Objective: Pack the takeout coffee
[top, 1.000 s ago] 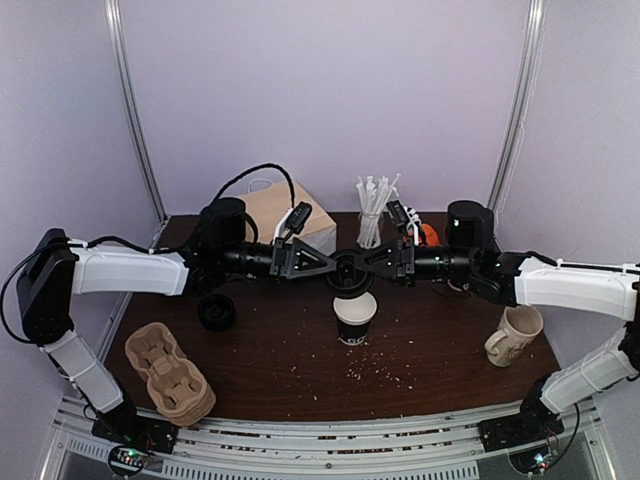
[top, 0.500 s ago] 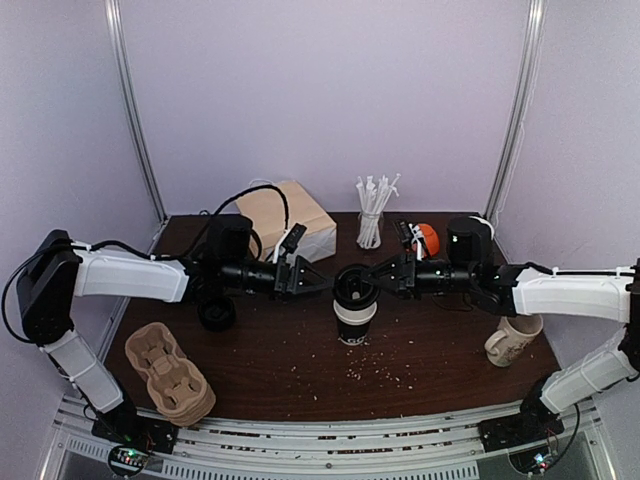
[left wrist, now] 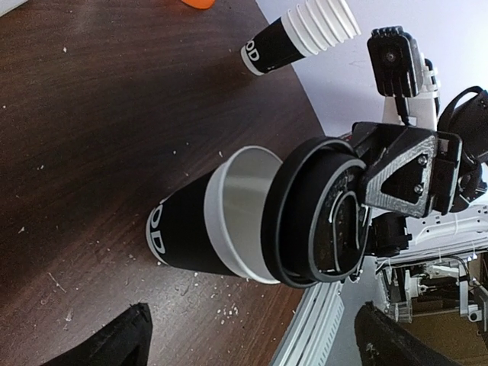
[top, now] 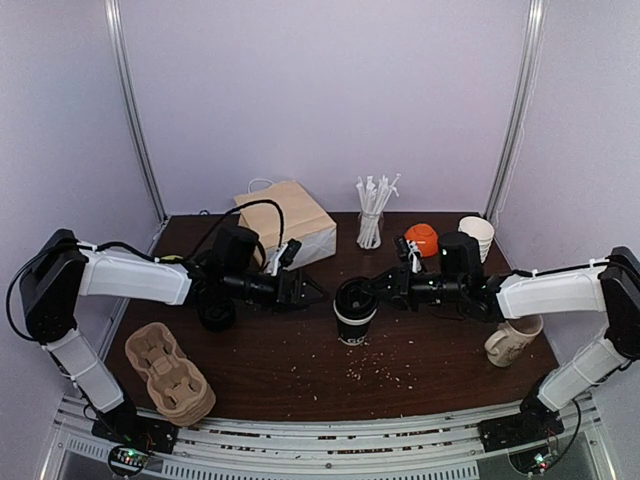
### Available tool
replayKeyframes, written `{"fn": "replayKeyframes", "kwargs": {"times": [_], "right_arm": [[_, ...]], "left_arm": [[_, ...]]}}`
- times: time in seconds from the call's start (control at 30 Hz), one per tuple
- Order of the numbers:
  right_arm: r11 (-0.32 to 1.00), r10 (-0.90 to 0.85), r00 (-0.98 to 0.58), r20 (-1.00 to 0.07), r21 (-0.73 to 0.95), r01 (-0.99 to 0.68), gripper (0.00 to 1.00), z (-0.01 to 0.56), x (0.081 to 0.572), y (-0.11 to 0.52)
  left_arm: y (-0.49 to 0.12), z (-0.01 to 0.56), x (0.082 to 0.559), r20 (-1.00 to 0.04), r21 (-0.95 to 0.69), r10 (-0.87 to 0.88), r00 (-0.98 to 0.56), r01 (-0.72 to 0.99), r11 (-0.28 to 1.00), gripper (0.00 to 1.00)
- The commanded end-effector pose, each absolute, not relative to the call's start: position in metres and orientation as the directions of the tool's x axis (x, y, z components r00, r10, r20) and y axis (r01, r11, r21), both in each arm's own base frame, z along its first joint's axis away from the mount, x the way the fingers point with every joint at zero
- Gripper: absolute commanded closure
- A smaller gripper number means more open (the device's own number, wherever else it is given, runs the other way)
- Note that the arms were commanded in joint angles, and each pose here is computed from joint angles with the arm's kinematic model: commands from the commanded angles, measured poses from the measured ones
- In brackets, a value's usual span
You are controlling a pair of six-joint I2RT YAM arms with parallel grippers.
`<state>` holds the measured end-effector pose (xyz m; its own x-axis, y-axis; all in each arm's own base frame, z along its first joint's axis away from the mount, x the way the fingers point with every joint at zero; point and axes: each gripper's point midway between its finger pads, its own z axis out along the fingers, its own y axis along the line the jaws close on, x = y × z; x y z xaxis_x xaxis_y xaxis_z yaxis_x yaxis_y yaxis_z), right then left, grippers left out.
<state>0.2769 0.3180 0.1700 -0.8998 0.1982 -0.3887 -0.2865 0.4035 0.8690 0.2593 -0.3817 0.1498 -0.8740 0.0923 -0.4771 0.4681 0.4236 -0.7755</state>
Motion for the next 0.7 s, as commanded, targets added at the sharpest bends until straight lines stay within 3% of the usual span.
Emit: {"fn": "replayKeyframes", "kwargs": {"times": [0.0,0.67], "right_arm": [[0.385,0.233,-0.894,-0.384,0.88,-0.278,0.83,0.173,0.284,0.318],[0.381,0.233,-0.915,-0.329,0.897,-0.225,0.82,0.157,0.289,0.32]], "left_arm": [[-0.387,0.147,0.264,-0.499,-0.76,0.097,-0.861,0.489,0.429,0.04],[-0.402,0.143,0.273,-0.487,-0.774,0.116,-0.866,0.489,0.404,0.05]]}}
